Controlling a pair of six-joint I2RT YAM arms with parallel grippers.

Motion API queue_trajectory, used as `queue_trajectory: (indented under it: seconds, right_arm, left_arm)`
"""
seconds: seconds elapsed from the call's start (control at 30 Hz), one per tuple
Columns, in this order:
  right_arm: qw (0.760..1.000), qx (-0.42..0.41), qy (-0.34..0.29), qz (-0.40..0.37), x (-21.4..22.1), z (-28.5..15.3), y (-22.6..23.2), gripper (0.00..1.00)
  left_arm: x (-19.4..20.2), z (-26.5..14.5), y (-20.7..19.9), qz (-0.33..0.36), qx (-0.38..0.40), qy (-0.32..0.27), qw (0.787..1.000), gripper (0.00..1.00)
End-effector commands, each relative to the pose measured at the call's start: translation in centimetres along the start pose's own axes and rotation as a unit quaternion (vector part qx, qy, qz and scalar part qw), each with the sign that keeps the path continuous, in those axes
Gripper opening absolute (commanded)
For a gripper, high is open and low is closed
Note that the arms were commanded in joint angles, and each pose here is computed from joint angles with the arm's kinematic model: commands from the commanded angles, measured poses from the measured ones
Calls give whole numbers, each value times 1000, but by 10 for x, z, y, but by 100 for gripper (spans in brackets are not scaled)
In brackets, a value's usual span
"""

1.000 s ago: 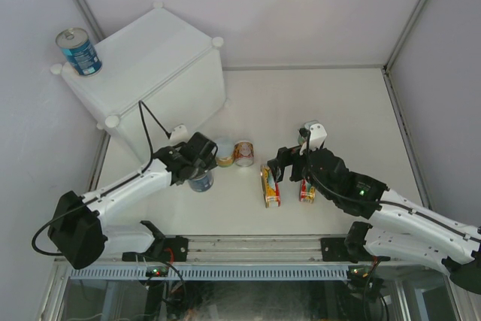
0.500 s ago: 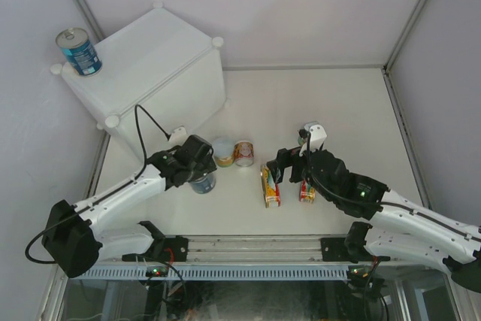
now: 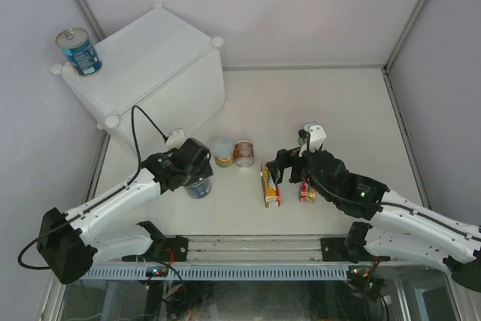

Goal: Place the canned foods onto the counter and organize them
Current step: Pick up the canned food from the center of the board, then place the canned food on the counter.

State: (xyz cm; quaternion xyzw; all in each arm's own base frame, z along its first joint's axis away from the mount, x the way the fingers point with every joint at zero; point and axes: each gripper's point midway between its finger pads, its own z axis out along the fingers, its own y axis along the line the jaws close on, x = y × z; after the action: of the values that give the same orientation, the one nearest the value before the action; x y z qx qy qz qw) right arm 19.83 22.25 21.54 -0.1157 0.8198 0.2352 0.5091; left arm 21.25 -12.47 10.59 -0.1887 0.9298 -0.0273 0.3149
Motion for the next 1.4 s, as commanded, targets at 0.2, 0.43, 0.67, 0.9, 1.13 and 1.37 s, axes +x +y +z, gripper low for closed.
queue_trajectory:
  seconds: [0.2,0.43,0.67,0.9,1.13,1.37]
  right_arm:
    - [999,-7,-31,9,-20,-4,3,91]
    - [999,-8,-34,8,-27,-3,3,91]
    - [999,-8,-34,6,-31,-2,4,91]
    - [999,-11,-31,1,-34,-2,6,91]
    - [1000,-11,-28,-7,-35,-4,5,91]
    - [1000,-9,-26,-15,-37,-4,3,91]
  left_arm:
    - [-84,-65,-37,-28,63,-121,990,0]
    - [-116,-96,-38,-32,67,-161,984,0]
    - [-161,-137,-41,-32,72,-219,972,0]
    - [-200,-176,-40,-42,72,-272,959,0]
    - [-227,-205,-36,-67,76,-312,945,0]
    - [-254,-231,-27,-89,72,-352,929,0]
